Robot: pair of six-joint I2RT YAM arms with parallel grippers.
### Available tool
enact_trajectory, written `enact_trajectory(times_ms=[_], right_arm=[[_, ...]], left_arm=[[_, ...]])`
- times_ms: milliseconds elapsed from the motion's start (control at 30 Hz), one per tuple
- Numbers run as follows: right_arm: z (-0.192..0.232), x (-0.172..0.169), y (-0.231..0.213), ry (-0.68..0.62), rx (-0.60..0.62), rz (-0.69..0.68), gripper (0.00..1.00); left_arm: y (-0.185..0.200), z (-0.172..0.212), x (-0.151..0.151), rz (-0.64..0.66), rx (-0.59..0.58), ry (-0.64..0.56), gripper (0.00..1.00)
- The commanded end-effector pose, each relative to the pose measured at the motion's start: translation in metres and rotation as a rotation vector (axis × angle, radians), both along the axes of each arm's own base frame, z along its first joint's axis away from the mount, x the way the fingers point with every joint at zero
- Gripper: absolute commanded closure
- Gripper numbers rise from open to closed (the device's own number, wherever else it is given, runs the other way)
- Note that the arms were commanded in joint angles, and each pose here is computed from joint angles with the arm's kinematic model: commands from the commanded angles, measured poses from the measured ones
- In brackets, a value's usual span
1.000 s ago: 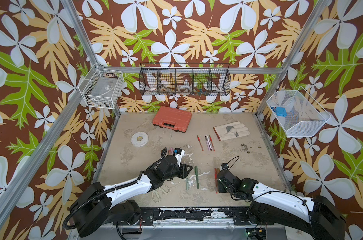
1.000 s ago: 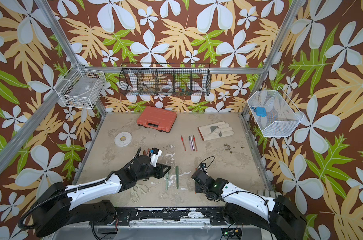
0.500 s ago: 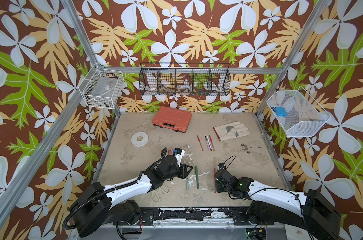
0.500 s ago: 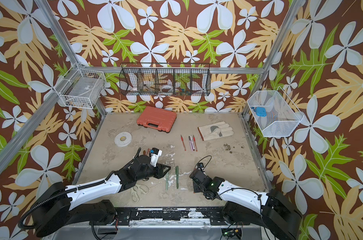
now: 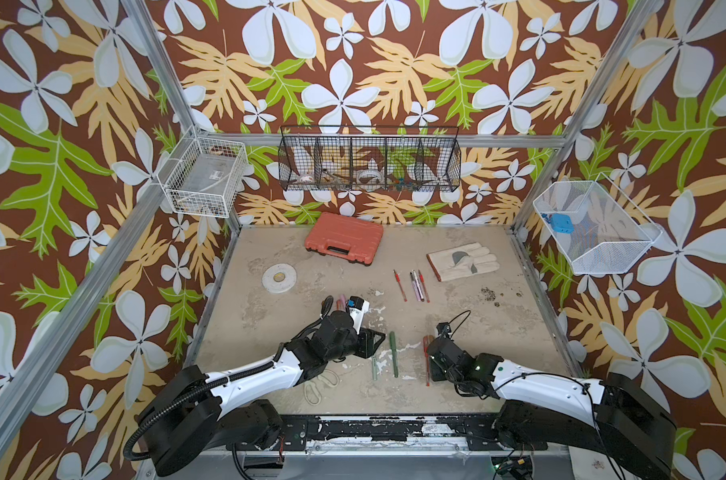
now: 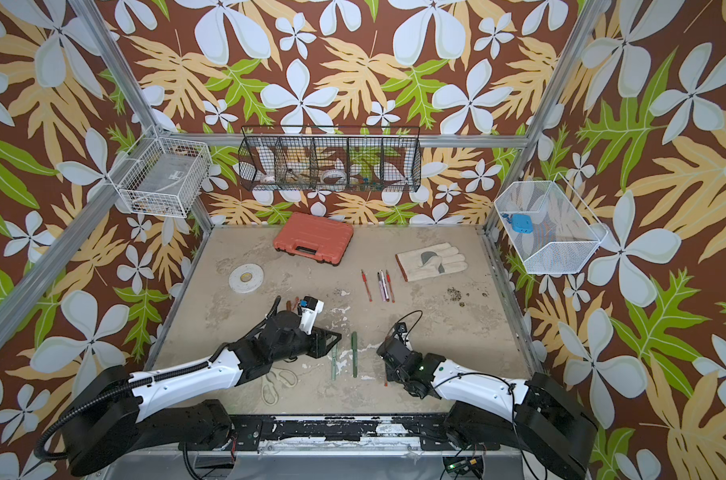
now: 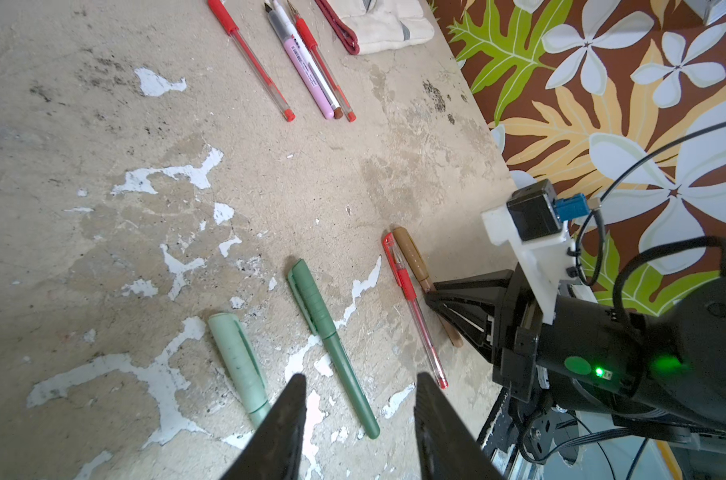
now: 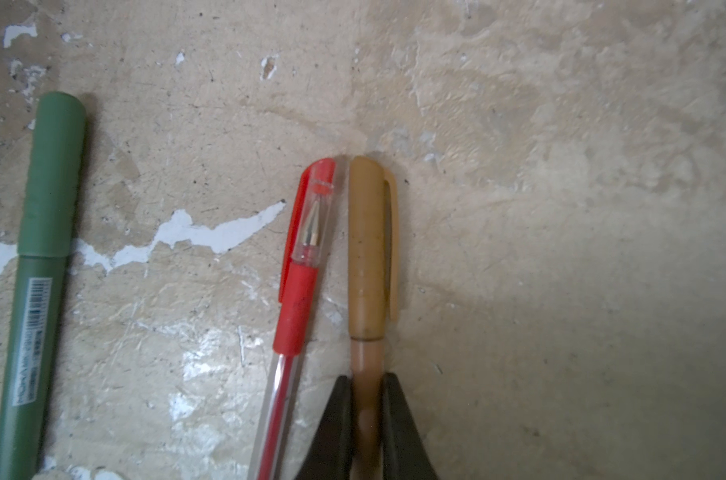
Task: Open the pen caps
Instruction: 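Grasp the tan pen and lift it upright with the right gripper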
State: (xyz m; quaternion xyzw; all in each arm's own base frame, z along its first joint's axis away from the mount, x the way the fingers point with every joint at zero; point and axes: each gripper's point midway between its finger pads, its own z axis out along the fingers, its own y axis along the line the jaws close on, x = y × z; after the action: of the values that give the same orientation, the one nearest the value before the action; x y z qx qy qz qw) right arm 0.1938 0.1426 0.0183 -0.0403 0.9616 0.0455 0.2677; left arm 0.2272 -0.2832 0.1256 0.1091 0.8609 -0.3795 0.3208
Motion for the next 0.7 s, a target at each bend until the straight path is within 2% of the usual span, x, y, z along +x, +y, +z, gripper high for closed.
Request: enact_trajectory(times_ms=[0,100,233,367,500,667], right_arm=[[0.009,0.004,-0.002,-0.025,-0.018,0.004,0.91],[0.031,0.015,0.006,-0.093,0.016,0.012,0.92],[0.077,0.031,0.025,-0.210,0.110,0.053,0.93],[0.141,0.049,0.050,-0.386,0.208,0.148,0.95],[0.191,0.053,0.068,-0.552,0.265,0.276,0.96],[0.207,0.046,0.086,-0.634,0.303,0.421,0.96]], left_arm=[[0.002,0.012,0.010,0.057,-0.031,-0.033,0.55],[-0.002,0.025,0.018,0.082,-0.089,-0.032,0.54],[-0.011,0.058,0.028,0.095,-0.230,-0.040,0.53],[-0.011,0.100,0.043,0.107,-0.357,-0.139,0.51],[-0.001,0.120,0.044,0.098,-0.399,-0.268,0.49],[0.022,0.131,0.037,0.097,-0.425,-0.361,0.48]])
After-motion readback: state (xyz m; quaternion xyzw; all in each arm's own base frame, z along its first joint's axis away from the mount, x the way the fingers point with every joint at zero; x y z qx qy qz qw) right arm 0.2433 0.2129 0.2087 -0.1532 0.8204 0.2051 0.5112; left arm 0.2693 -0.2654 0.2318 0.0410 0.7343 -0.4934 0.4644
